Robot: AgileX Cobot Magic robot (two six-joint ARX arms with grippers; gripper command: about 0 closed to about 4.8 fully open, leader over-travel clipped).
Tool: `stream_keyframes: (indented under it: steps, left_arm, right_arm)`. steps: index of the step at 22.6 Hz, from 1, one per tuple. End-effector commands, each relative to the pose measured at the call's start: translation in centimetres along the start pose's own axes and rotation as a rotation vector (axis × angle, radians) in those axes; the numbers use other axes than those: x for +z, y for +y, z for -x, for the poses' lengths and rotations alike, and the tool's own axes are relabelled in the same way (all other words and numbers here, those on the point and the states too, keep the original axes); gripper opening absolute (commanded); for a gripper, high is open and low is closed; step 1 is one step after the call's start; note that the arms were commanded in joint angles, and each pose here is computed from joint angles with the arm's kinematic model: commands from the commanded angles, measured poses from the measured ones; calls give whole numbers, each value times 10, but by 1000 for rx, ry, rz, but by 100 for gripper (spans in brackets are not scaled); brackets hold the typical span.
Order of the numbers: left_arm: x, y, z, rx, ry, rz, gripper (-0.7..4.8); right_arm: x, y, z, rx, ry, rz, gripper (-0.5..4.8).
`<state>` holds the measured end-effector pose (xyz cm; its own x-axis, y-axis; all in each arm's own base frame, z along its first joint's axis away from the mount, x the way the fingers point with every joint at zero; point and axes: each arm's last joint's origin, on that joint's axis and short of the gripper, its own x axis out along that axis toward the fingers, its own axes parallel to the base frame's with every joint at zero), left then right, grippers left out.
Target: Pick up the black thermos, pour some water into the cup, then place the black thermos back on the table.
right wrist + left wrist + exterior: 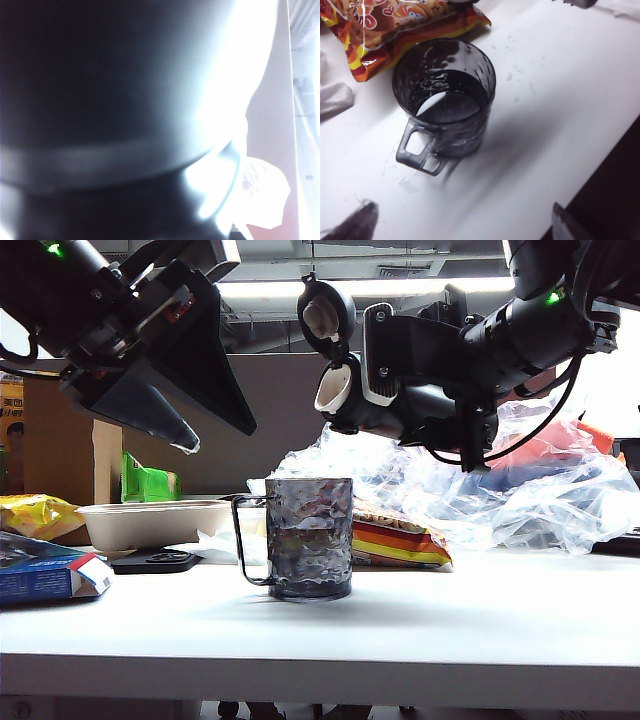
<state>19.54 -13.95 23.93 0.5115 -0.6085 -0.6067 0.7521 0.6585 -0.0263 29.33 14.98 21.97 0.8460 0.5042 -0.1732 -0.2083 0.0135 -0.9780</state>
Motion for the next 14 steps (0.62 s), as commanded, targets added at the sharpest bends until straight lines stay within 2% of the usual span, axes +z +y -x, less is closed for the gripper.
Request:
stream_keyframes:
  steps: [1, 4, 6, 8, 10, 14]
  left_arm:
    - [3, 0, 1, 2, -16, -3, 479]
    - [3, 0, 1, 2, -16, 15, 479]
    - [2, 0, 1, 1, -13, 39, 479]
    - [2, 0, 1, 1, -13, 39, 479]
    - [2, 0, 1, 1, -13, 39, 479]
    - [2, 0, 1, 1, -13, 39, 479]
  right_arm:
    - [2, -12, 1, -78, -25, 10, 167]
    - [4, -17, 2, -128, -69, 23, 167]
    - [5, -24, 3, -203, -83, 36, 167]
    - [5, -28, 4, -243, -81, 90, 167]
    - [5, -26, 3, -226, -67, 196, 168]
    - [4, -18, 2, -150, -55, 327, 168]
